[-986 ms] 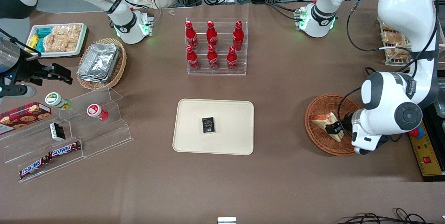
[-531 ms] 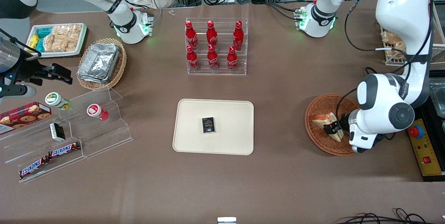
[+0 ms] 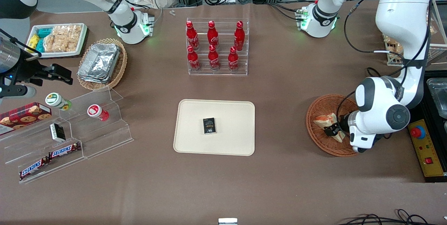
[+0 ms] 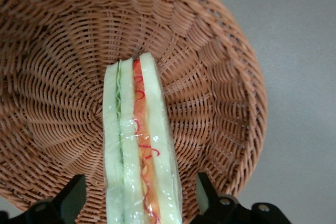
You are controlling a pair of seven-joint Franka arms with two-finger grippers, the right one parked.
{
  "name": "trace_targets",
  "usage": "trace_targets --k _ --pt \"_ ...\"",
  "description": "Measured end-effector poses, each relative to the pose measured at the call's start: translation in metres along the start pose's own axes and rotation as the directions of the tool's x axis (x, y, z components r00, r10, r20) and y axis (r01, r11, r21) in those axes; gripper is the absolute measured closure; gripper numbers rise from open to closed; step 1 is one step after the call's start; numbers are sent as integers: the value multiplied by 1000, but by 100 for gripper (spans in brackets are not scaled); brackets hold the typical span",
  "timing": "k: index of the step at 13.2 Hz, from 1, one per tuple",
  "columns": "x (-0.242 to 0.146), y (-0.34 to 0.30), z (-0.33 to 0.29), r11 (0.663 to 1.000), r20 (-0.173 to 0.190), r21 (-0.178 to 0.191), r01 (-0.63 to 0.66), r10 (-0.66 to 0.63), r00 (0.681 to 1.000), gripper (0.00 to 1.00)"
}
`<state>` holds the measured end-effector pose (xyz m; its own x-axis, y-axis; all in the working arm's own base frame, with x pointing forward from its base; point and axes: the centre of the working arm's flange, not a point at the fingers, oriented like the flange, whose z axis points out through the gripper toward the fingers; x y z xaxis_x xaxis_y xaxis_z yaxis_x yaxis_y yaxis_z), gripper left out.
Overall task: Place sandwich from basket to tray
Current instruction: 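Close the left gripper on the sandwich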
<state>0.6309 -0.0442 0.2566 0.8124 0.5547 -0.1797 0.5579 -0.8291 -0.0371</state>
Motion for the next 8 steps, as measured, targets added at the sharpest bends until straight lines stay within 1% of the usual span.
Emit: trace_targets --k 1,2,3,4,6,7,8 --pt "0 -2 3 1000 1 0 4 -4 1000 7" --pt "0 -3 5 1000 3 1 7 -7 1000 12" --pt "1 -5 5 1000 4 2 10 -10 1000 13" --pt "1 -6 5 1000 4 1 11 -11 1000 20" --pt "2 -6 4 1000 2 0 12 -12 1000 46" --pt "2 -5 1 1000 -1 -3 11 -11 1000 56" --pt "3 -4 -4 1000 1 -3 11 -11 1000 63"
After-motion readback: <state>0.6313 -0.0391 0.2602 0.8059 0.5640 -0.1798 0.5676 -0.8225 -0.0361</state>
